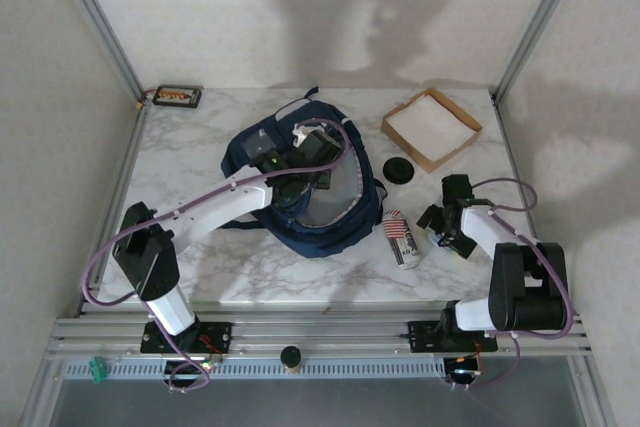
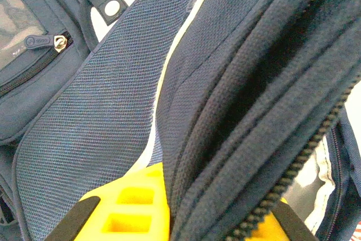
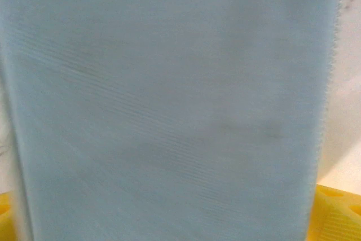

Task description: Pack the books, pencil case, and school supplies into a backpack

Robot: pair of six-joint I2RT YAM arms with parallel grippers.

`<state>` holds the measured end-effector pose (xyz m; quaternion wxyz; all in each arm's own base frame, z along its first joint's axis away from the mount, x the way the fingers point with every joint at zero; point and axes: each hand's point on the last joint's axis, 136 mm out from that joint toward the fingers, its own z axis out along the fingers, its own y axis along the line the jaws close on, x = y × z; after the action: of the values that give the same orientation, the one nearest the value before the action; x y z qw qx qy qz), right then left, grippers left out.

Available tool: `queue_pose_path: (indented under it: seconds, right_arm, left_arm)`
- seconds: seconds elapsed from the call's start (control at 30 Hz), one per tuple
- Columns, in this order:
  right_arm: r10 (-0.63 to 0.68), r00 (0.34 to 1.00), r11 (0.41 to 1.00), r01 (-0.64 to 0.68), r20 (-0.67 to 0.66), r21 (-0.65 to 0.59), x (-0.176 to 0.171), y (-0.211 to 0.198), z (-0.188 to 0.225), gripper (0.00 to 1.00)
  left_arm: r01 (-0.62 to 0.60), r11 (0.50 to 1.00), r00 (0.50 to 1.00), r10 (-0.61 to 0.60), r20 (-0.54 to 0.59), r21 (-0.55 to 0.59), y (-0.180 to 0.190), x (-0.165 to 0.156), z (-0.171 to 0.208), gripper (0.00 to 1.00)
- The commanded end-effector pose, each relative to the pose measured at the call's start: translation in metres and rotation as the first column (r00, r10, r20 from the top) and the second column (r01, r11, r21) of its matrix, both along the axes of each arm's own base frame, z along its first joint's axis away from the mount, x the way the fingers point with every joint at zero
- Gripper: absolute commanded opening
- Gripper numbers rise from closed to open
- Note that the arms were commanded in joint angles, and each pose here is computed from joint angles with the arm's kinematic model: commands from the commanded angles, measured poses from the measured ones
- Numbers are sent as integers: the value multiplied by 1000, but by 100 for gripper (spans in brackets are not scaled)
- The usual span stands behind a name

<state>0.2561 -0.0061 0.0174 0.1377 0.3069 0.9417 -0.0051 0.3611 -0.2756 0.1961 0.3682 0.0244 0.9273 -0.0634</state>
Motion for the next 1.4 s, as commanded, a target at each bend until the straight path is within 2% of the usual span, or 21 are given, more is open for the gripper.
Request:
queue_pose_path:
  seconds: [0.0, 0.17, 0.23, 0.33, 0.47, 0.6, 0.7, 0.8, 0.87, 0.97, 1.0, 1.03, 1.17, 1.2, 1.23, 1.3, 1.37]
  right_arm:
    - [2, 1000, 1000, -1, 23, -27, 9, -3, 3, 98]
    - [18, 998, 999, -15, 60, -48, 14, -6, 14, 82]
    - [27, 998, 998, -24, 63, -58, 14, -7, 17, 78]
    - [37, 995, 997, -31, 95, -67, 21, -7, 30, 67]
    - [89, 981, 993, -73, 173, -97, 34, -5, 70, 63]
    - [232, 937, 973, -219, 259, -79, 38, 36, 112, 62]
    - [372, 873, 925, -375, 314, -52, 37, 84, 141, 61]
    - [528, 775, 832, -555, 347, -27, 32, 144, 152, 62]
    - [627, 693, 739, -673, 357, 9, 28, 190, 149, 64]
    - [733, 585, 620, -784, 347, 11, 29, 246, 140, 66]
    - [749, 570, 604, -797, 337, 4, 34, 254, 136, 67]
    - [782, 532, 563, -826, 325, -4, 31, 271, 130, 69]
    - [805, 525, 548, -836, 276, -7, 45, 284, 105, 77]
    - [803, 528, 551, -834, 278, -9, 50, 286, 103, 87]
    - [801, 522, 546, -838, 292, 0, 51, 290, 104, 93]
    - [790, 504, 527, -849, 348, 33, 50, 301, 117, 99]
    - [757, 505, 519, -850, 414, 88, 45, 305, 132, 99]
  left_arm:
    - [-32, 999, 997, 34, 69, -37, 10, 6, 23, 0]
    - [-40, 998, 997, 43, 68, -42, 15, 6, 23, 0]
    - [-39, 998, 997, 42, 66, -47, 16, 6, 24, 0]
    - [-39, 998, 996, 43, 74, -52, 17, 6, 29, 0]
    - [-32, 998, 995, 38, 95, -60, 20, 9, 40, 0]
    - [-27, 997, 993, 35, 117, -74, 22, 11, 52, 0]
    - [-28, 995, 992, 39, 119, -93, 23, 13, 56, 0]
    - [-27, 992, 992, 41, 118, -123, 20, 14, 60, 0]
    - [-23, 990, 992, 41, 119, -143, 17, 14, 61, 0]
    - [-23, 987, 992, 42, 116, -161, 14, 15, 62, 0]
    - [-26, 986, 992, 45, 117, -165, 14, 16, 63, 0]
    - [-39, 985, 992, 59, 116, -167, 15, 16, 62, 0]
    - [-60, 979, 989, 84, 121, -195, 17, 18, 69, 0]
    - [-58, 978, 989, 84, 123, -202, 16, 18, 70, 0]
    - [-56, 977, 989, 83, 123, -206, 15, 18, 71, 0]
    - [-49, 976, 990, 76, 121, -213, 14, 17, 71, 0]
    - [-56, 976, 989, 83, 122, -209, 16, 17, 72, 0]
